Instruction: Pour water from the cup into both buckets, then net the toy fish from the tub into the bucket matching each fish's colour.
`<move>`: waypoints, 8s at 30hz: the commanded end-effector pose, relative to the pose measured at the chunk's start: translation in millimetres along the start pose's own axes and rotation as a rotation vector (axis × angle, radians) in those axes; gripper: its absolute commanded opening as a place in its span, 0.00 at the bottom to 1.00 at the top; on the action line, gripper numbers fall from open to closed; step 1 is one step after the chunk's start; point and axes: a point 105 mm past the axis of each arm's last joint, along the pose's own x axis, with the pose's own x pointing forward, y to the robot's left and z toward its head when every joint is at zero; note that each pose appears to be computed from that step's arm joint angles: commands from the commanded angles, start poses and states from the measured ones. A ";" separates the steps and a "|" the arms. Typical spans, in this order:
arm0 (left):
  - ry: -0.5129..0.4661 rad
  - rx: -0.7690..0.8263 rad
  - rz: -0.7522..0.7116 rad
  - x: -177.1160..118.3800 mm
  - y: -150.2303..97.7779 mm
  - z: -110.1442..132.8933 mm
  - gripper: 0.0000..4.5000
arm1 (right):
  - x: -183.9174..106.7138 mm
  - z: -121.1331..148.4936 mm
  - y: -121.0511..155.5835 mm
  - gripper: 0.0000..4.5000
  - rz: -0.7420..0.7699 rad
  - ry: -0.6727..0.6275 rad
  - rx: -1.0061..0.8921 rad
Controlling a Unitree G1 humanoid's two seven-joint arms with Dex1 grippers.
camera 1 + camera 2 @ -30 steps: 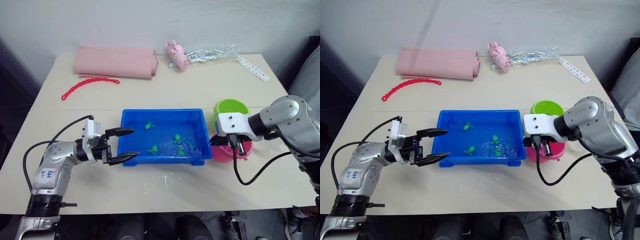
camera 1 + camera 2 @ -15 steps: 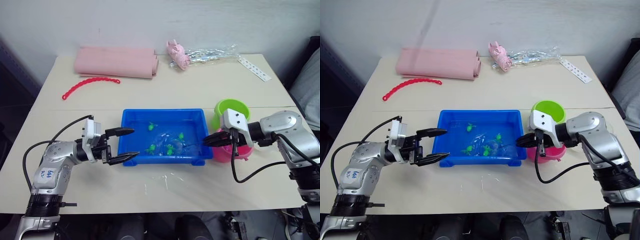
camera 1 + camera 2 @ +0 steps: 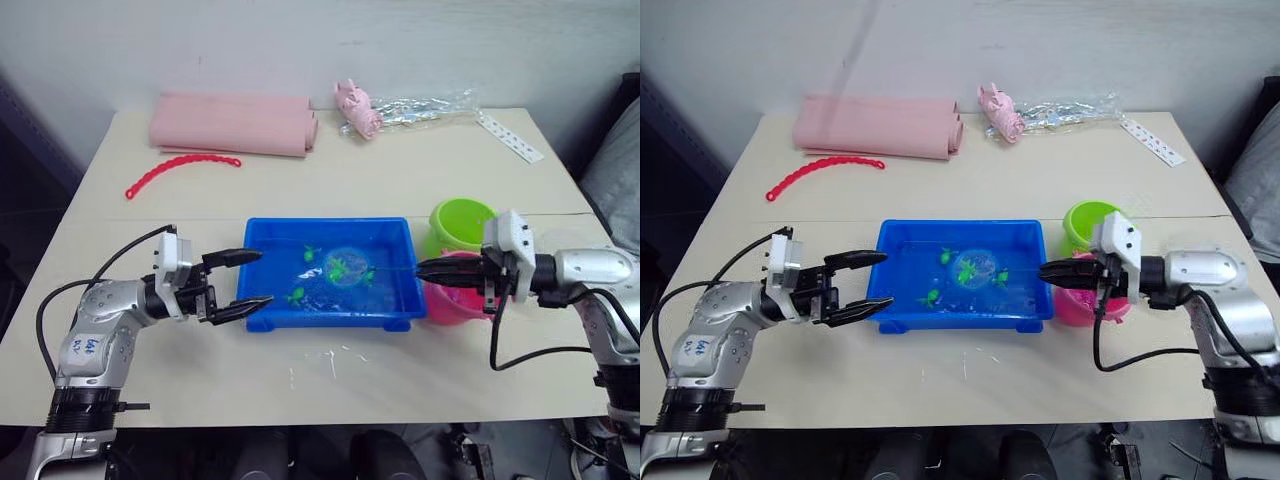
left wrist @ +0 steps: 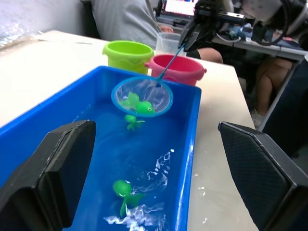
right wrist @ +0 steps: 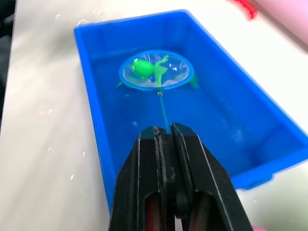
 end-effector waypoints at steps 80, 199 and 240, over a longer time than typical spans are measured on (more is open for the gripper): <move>0.047 0.065 0.019 2.8 19.8 7.3 0.99 | -25.8 29.8 -20.8 0.00 -0.100 0.301 -0.935; -0.034 0.091 0.018 5.5 19.1 22.4 0.99 | -5.7 43.0 -28.3 0.00 -0.070 0.219 -0.826; 0.085 0.059 -0.059 -3.8 -10.0 -14.3 0.99 | 40.8 6.8 -8.7 0.00 0.399 0.423 -0.445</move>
